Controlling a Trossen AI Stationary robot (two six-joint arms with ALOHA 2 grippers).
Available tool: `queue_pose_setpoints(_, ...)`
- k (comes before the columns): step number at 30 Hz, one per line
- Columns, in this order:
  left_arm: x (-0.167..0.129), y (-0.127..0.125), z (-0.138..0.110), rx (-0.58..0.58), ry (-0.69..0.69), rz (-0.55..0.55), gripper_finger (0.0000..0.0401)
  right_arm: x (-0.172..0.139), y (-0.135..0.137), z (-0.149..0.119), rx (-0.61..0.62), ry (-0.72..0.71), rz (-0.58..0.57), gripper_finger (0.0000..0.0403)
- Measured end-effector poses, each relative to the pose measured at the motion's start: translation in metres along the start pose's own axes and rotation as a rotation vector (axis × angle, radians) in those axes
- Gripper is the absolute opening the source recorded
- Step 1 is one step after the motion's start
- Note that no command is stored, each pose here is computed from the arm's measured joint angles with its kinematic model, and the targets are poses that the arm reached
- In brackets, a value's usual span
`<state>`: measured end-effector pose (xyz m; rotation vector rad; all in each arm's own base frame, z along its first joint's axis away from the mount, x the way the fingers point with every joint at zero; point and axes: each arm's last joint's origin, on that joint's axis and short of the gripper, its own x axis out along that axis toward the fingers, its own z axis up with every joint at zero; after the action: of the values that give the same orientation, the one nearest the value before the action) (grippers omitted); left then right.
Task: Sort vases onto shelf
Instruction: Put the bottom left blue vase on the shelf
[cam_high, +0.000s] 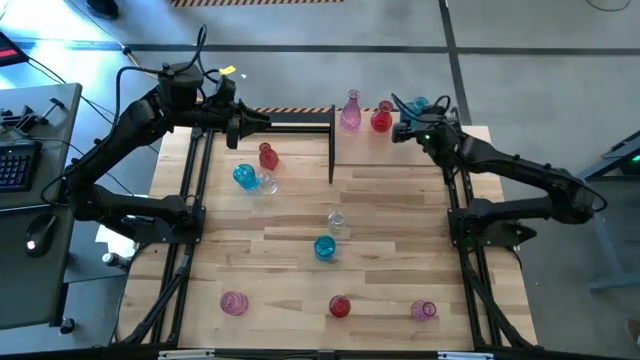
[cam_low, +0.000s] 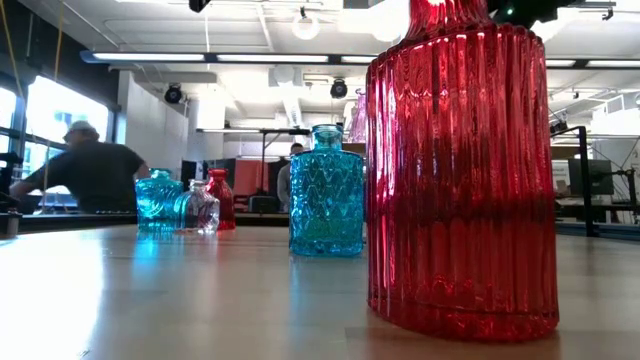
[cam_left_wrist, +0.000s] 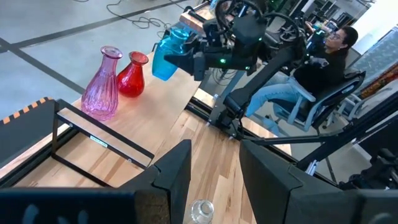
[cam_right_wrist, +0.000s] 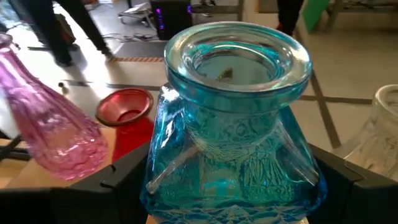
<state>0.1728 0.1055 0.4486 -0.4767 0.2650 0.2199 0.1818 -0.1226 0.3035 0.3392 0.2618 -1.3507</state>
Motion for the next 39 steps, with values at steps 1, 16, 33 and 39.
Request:
queue_pose_setpoints(1, 0.000, 0.000, 0.000, 0.000, 0.000, 0.000, 0.0127, 0.002, 0.001, -0.001, -0.001, -0.002, -0.010, 0.0287)
queue_pose_setpoints(16, 0.000, 0.000, 0.000, 0.000, 0.000, 0.000, 0.0127, 0.021, 0.014, -0.012, 0.049, -0.005, -0.083, 0.0287)
queue_pose_setpoints(33, 0.000, 0.000, 0.000, 0.000, 0.000, 0.000, 0.0127, 0.030, 0.016, -0.021, 0.045, -0.006, -0.180, 0.0287)
queue_pose_setpoints(39, 0.000, 0.000, 0.000, 0.000, 0.000, 0.000, 0.0127, 0.034, 0.017, -0.023, 0.047, -0.004, -0.195, 0.0287)
